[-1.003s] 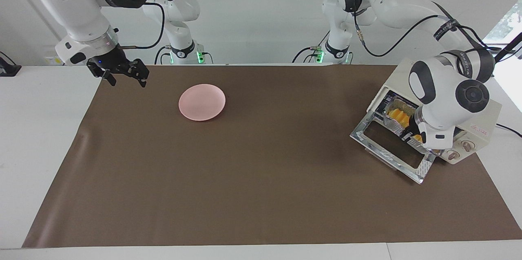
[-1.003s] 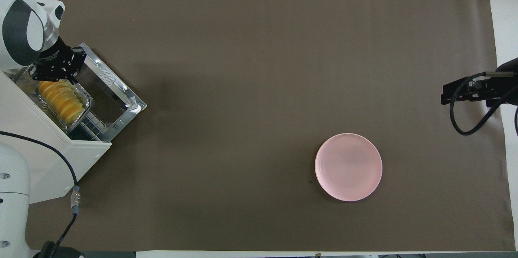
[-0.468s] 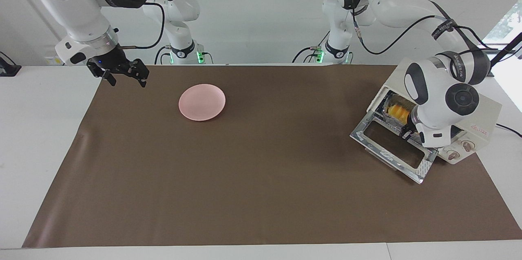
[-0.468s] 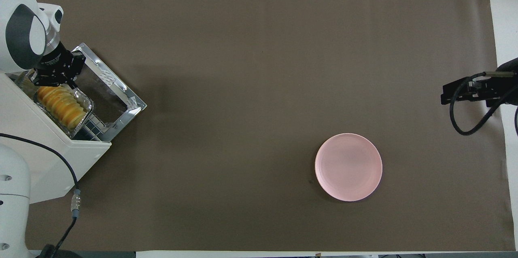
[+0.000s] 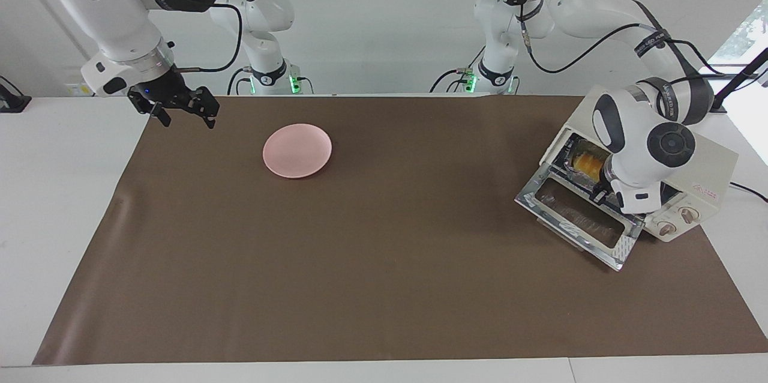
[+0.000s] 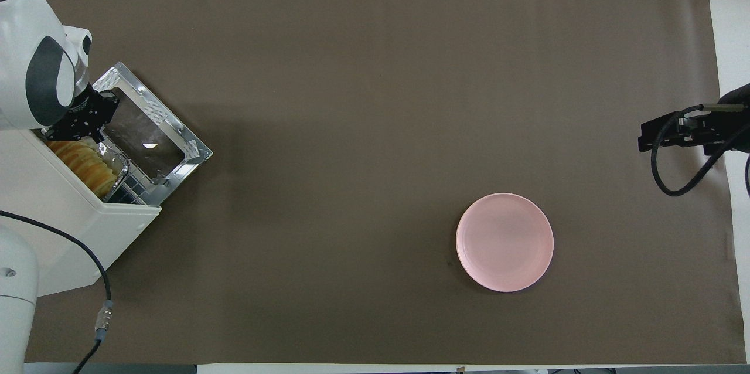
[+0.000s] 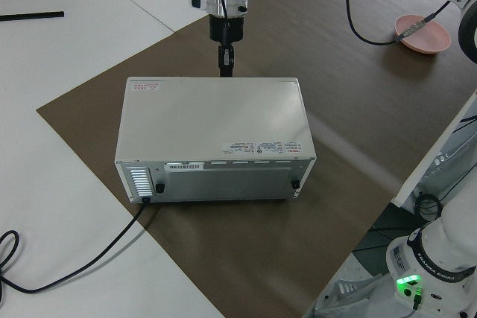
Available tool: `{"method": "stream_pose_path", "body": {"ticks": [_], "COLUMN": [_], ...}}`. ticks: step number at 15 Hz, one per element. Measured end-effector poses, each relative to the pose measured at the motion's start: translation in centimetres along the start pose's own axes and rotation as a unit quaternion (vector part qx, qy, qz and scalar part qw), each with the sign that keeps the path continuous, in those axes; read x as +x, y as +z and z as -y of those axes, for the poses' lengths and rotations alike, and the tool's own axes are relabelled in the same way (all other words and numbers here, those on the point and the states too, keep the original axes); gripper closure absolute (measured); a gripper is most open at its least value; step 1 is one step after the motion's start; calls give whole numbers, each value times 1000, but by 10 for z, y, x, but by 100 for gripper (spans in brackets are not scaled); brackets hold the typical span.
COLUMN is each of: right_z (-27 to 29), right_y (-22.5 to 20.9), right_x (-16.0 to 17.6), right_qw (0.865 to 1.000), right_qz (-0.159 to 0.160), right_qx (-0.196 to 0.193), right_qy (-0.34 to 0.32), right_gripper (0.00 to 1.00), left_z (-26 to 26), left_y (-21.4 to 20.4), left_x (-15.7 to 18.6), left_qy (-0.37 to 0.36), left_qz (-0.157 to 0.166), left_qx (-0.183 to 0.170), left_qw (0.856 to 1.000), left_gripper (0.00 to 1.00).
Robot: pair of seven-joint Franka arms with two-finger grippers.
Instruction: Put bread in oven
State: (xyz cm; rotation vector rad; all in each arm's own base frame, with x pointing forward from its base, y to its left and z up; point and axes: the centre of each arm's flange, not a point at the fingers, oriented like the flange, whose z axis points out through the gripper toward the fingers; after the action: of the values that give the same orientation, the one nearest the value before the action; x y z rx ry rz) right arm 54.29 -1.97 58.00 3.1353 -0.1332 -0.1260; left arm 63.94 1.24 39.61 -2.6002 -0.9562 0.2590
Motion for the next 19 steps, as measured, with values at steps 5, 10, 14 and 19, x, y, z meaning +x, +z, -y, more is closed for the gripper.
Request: {"method": "stream_pose_path", "body": {"ticks": [5,10,14,19], "right_z": [0,0,0,0], "right_y": [0,0,0,0], "right_x": [0,0,0,0], "right_qw": [1000,1000,1000,1000], "right_qz": [0,0,0,0], "right_qx": [0,0,0,0], "right_qy": [0,0,0,0], "right_gripper": [0,0,0,0], "left_z": [1,-1,0,30], "left_y": [-1,-10,-57,-125], "left_x": [-2,-2,-2,-21], "left_qy": [26,54,100,245], "left_qz": [-1,-16,-59,-90], "left_qx": [-1,-10,-41,-77], "left_qw": [1000,998,992,962], "left_gripper": [83,28,0,0]}}
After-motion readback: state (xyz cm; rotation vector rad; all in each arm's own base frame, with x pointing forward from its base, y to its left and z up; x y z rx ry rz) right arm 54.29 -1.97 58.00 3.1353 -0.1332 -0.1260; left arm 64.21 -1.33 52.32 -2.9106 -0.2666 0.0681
